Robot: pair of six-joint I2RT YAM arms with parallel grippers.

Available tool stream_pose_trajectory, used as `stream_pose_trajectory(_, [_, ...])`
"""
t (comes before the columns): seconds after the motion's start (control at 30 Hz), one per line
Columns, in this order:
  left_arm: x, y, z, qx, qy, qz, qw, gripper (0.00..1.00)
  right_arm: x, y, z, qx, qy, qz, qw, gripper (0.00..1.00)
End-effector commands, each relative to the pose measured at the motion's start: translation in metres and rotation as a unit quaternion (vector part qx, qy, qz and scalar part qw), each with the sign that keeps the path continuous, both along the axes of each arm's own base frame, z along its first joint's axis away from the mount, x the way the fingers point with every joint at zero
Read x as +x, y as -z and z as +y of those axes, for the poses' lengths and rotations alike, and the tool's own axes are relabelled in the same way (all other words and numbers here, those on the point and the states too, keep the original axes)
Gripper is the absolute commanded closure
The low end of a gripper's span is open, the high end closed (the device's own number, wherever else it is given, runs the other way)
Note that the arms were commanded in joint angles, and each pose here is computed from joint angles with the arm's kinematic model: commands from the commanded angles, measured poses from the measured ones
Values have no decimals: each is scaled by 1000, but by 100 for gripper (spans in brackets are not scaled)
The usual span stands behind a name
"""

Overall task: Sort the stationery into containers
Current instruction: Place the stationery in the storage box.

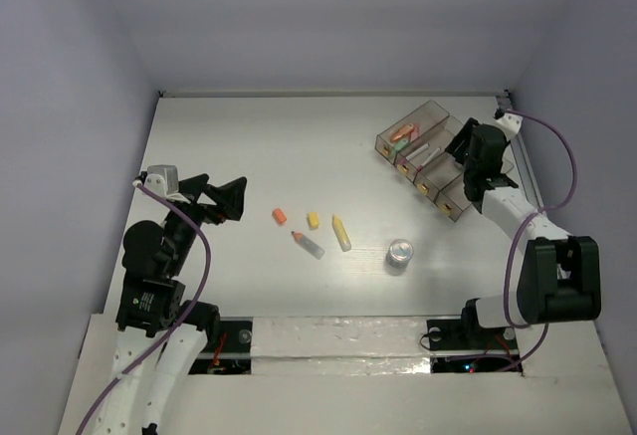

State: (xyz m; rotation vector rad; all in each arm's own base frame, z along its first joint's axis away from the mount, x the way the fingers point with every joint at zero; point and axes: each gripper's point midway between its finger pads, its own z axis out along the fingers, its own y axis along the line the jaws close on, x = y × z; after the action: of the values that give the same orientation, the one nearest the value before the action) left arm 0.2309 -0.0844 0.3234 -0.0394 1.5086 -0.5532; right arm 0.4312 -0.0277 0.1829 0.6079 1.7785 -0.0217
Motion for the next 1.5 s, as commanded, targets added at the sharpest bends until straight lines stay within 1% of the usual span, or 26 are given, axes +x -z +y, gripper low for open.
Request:
stream_pose_trajectory(0.0, [-3,-25,-2,-6,6,-36,999,1,5,2,-3,13,15,-10,1000,50])
stream_pose_trajectory(0.47, [-2,-23,-2,-4,5,-34,999,1,20,38,-8,22,24,29,999,50])
stream_pose_trajectory(0.7, [-1,-23,-2,-3,5,-32,999,1,25,42,-9,25,30,32,999,46])
stream_pose_trajectory(0.83, [-1,-23,-2,-3,5,-33,999,1,26,44,-11,23,37,41,998,40])
stream_pose_trajectory(0.9, [-1,-23,-2,-3,4,-32,999,1,25,47,-15,24,41,49,998,35])
stream_pose_trajectory(0.97, [-1,-23,-2,-3,5,-32,999,1,25,50,-15,22,39,58,997,32])
stream_pose_trajectory(1.03, [-1,-23,-2,-3,4,-33,999,1,26,50,-15,18,39,63,997,28])
stream_pose_trajectory(1.07, [-1,-23,-2,-3,4,-32,999,1,26,50,-15,18,38,66,997,25])
stream_pose_trajectory(1.13, [-1,-22,-2,-2,4,-31,1000,1,26,50,-14,17,36,68,997,23])
stream_pose_trajectory(1.2, [-1,-23,-1,-2,4,-33,999,1,25,50,-18,17,40,70,997,18])
stream_pose_trajectory(1.33, [-1,-23,-1,-2,4,-33,999,1,23,48,-18,18,37,70,997,17])
stream_pose_trajectory(1.43, [-1,-23,-1,-2,4,-33,999,1,20,34,-12,22,19,50,998,17])
stream_pose_trajectory(1.47, [-1,-23,-1,-2,4,-33,999,1,18,30,-10,22,13,47,999,18])
